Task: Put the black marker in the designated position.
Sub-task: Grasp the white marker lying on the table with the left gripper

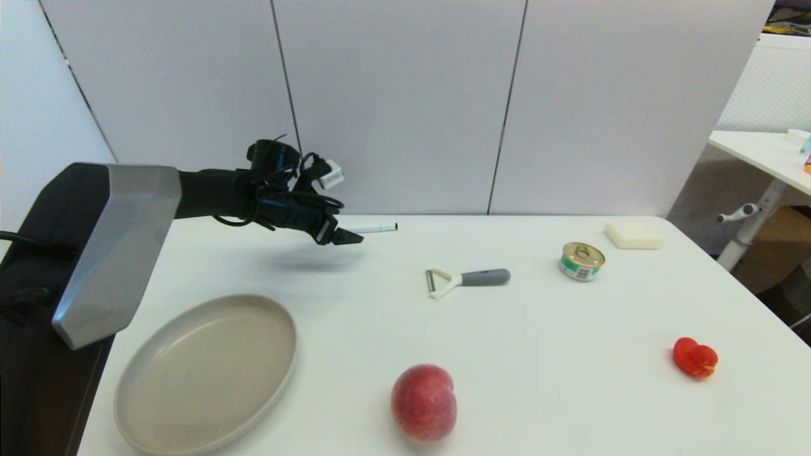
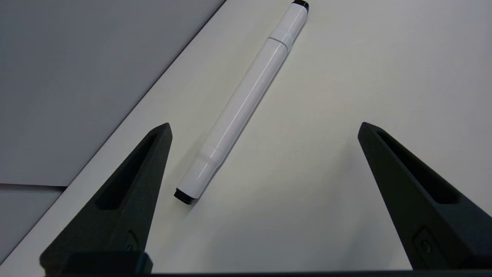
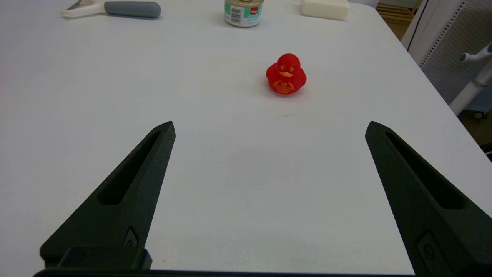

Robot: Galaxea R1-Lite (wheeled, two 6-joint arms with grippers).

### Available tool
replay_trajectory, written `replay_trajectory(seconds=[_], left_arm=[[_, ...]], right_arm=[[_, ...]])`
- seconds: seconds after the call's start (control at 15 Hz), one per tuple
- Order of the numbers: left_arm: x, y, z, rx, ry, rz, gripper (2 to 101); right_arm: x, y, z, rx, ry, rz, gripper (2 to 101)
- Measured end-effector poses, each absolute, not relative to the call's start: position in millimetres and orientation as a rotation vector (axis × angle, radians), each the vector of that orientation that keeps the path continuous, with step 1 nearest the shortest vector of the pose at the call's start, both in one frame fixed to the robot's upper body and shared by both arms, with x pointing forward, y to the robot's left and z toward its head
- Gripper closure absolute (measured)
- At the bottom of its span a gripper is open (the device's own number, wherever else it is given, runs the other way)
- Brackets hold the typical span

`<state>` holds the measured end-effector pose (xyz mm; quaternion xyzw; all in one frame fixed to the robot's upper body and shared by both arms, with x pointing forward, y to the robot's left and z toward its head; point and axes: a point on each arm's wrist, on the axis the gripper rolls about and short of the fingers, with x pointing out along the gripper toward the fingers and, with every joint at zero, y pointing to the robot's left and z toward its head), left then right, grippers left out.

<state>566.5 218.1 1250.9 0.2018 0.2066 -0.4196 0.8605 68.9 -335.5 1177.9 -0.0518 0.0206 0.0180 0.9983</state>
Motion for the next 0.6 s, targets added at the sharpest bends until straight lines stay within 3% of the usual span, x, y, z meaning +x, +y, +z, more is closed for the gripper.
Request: replay_trajectory(seconds=[0.6], left_arm=[[569.8,221.2,1250.1,0.428,0.405,-0.867,5.3]], right_arm=[[68.9,-335.5,1177.9,-0.104,0.041,0.037,4.3]])
